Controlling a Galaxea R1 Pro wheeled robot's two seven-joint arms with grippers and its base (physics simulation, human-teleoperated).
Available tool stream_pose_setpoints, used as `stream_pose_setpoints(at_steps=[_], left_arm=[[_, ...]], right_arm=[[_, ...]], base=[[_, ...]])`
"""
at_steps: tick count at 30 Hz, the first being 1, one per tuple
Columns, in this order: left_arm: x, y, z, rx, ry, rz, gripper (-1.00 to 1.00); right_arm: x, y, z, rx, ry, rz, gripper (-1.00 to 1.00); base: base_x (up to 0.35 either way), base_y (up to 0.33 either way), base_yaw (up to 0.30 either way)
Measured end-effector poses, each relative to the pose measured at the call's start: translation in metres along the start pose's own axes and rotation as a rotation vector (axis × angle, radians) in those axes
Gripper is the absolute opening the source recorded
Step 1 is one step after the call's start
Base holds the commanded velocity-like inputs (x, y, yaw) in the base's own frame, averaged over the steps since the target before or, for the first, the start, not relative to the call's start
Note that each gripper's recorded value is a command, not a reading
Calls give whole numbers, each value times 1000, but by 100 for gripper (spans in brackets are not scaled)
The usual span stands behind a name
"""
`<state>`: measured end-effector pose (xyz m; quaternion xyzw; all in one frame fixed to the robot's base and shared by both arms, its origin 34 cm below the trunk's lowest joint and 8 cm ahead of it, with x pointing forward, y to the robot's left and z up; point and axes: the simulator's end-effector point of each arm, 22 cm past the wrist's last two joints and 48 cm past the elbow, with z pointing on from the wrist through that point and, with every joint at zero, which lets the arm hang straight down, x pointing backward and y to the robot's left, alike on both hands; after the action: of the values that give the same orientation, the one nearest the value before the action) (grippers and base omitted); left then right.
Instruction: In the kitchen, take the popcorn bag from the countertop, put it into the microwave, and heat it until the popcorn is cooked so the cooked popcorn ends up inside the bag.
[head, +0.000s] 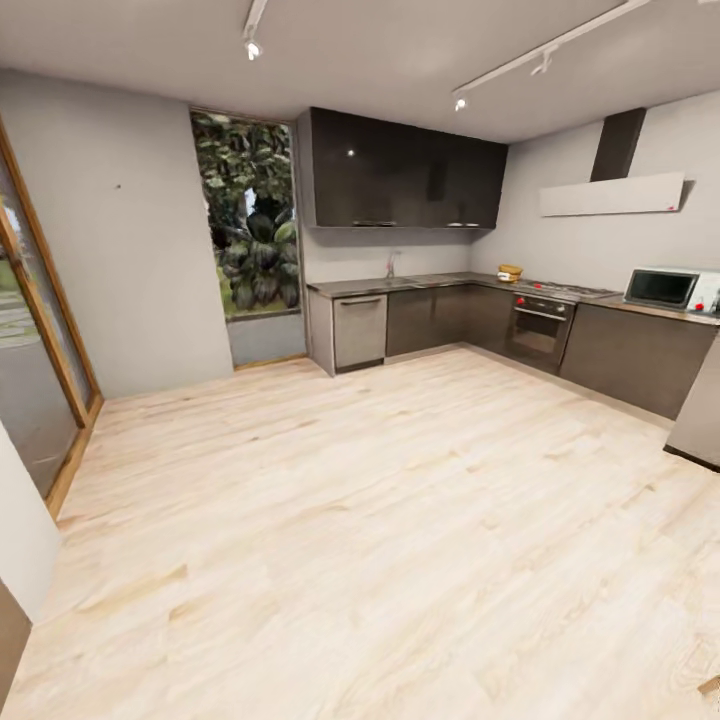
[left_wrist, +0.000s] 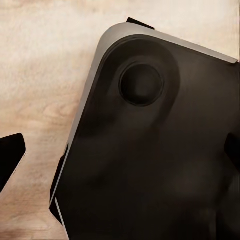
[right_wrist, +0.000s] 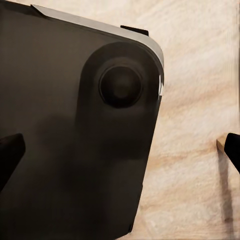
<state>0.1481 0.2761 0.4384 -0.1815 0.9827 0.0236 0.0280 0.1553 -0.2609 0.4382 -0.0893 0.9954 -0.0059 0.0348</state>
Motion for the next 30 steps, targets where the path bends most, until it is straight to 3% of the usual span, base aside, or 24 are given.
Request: stream_pose_setpoints(at_steps=[13,30], left_arm=[[0,0,0,0,0,0,100],[1,0,0,0,1,0,100]], right_arm=[[0,0,0,0,0,0,100],[1,-2,0,3,2,-1,100]], base=[[336,0,-231],[336,0,-11]])
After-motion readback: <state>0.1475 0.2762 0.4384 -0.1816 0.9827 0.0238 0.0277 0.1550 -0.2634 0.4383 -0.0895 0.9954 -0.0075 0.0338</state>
